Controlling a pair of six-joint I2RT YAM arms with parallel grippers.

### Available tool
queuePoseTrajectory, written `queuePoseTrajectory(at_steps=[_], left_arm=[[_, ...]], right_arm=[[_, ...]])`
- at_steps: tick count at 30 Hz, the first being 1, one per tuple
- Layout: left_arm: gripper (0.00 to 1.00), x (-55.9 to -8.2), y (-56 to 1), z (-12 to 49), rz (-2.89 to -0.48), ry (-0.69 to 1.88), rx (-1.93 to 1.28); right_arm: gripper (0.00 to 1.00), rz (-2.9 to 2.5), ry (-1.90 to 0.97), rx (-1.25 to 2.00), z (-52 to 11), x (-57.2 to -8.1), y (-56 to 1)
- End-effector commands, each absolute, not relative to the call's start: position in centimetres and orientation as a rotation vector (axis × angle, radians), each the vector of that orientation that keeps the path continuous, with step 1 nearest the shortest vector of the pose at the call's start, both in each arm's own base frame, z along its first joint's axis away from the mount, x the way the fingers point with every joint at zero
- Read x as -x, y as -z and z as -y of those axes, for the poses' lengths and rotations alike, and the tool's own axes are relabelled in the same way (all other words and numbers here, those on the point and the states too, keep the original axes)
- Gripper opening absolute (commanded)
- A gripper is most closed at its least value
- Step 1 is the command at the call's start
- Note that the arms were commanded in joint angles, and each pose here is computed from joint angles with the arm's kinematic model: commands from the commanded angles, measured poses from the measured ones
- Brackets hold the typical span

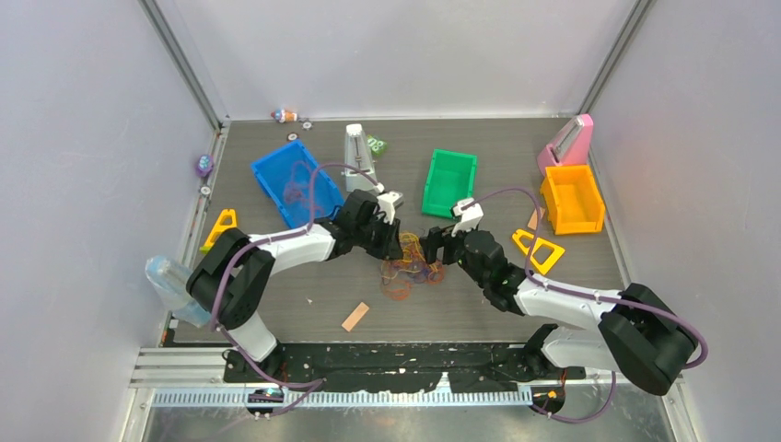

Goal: Untangle the cables

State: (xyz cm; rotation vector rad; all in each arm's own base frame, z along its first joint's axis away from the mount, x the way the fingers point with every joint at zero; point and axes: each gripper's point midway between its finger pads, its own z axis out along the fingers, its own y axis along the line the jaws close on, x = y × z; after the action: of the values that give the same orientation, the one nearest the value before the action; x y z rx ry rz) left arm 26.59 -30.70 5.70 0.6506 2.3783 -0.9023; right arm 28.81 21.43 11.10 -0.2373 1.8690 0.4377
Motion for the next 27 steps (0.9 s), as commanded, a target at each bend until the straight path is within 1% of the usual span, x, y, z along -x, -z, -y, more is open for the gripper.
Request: queuePoseTrajectory(at_steps=[1, 2, 4, 5, 6, 8, 9, 10, 12, 18, 23, 25, 27], left_arm=[[0.11, -27.4, -7.2, 31.0, -2.340, 0.882, -0.673], [0.06, -27.5, -7.3, 30.9, -2.335, 0.876, -0.674], [0.00, -27.7, -7.2, 30.5, -2.329, 0.845, -0.667], [0.00, -27.8, -7.2, 30.4, -2.327, 0.829, -0.663], [0.00, -27.9, -7.2, 30.2, -2.325, 0.819, -0.661], [0.00, -28.1, -7.4, 30.0, -2.318, 0.802, -0.657], [0.00, -28.1, -7.5, 29.9, -2.319, 0.796, -0.654], [0.00, -28.1, -7.6, 29.9, -2.318, 0.794, -0.655], [0.00, -28.1, -7.7, 29.8, -2.312, 0.791, -0.652], [0.00, -28.1, -7.7, 29.8, -2.314, 0.789, -0.646], [0.00, -28.1, -7.6, 29.8, -2.318, 0.790, -0.647], [0.00, -28.1, -7.5, 29.8, -2.322, 0.785, -0.649], [0.00, -28.1, -7.5, 29.8, -2.322, 0.786, -0.649]], right_arm=[[0.80, -1.804, -0.641, 0.382, -24.8, -27.2, -12.8], [0.79, -1.810, -0.656, 0.395, -25.0, -26.9, -12.7], [0.73, -1.830, -0.687, 0.420, -25.4, -26.3, -12.2], [0.68, -1.841, -0.697, 0.425, -25.4, -26.1, -11.9], [0.66, -1.856, -0.702, 0.417, -25.4, -26.0, -11.5], [0.60, -1.884, -0.704, 0.400, -25.1, -25.7, -10.8], [0.53, -1.907, -0.703, 0.394, -25.0, -25.6, -10.3], [0.49, -1.922, -0.706, 0.397, -25.1, -25.4, -10.0], [0.45, -1.947, -0.734, 0.419, -25.4, -24.8, -9.6], [0.43, -1.978, -0.731, 0.399, -24.7, -24.1, -9.0], [0.39, -1.989, -0.684, 0.371, -23.9, -24.3, -8.9], [0.39, -1.987, -0.678, 0.364, -23.7, -24.4, -9.0], [0.44, -1.982, -0.663, 0.344, -23.4, -24.6, -9.2]])
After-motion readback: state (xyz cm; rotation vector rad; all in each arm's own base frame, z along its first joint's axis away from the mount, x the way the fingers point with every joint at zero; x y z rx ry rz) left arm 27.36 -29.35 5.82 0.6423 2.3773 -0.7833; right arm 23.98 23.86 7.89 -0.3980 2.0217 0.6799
